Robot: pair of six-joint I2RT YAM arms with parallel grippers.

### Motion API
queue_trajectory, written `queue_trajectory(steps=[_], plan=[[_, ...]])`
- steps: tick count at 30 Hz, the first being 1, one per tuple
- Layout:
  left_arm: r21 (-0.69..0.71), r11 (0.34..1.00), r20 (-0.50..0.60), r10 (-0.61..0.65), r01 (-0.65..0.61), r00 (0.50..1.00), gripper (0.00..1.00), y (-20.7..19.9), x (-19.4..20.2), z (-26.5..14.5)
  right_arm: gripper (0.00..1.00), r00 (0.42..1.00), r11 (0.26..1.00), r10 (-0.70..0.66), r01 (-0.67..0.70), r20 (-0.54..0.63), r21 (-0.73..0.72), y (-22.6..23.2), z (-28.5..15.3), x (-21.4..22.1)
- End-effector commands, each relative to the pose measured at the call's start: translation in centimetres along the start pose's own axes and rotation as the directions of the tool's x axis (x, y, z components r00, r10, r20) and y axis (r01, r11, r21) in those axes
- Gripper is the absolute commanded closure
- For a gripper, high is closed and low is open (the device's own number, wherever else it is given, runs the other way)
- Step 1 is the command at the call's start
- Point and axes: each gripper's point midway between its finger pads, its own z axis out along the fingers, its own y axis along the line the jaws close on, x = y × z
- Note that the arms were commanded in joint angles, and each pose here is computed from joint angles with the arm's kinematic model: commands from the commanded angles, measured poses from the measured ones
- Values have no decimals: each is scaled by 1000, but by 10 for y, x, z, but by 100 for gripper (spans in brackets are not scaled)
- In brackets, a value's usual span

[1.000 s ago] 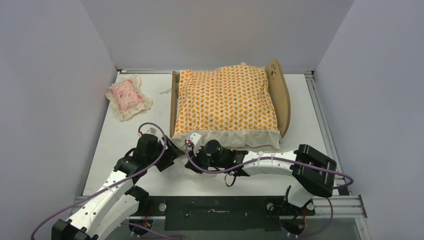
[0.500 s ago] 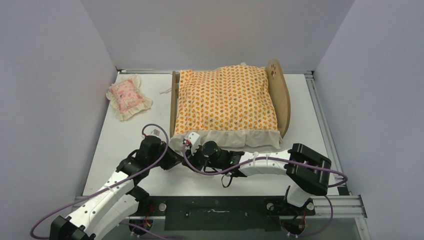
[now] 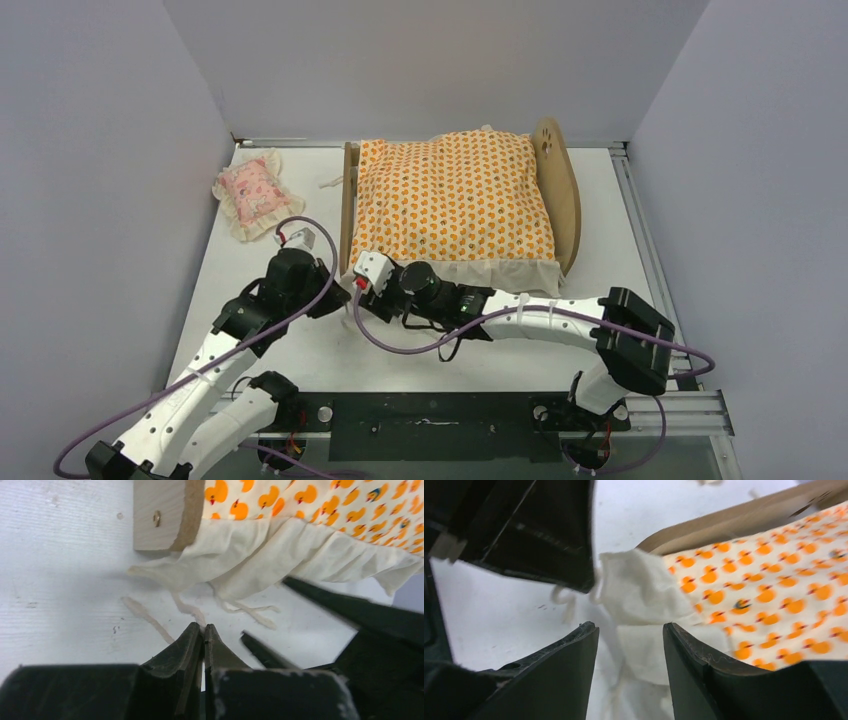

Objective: Set up the pet bed

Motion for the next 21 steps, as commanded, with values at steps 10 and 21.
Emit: queue_trajectory(steps=[10,21], plan=[[-64,998,-36,-10,8,999,100,16,12,-7,46,875,874,-482,484,43,-54,-23,30,-13],[-78,996,-29,-51,48,998,100,21,15,-4,36,755,755,-655,655,-27,0,-28,40,12]])
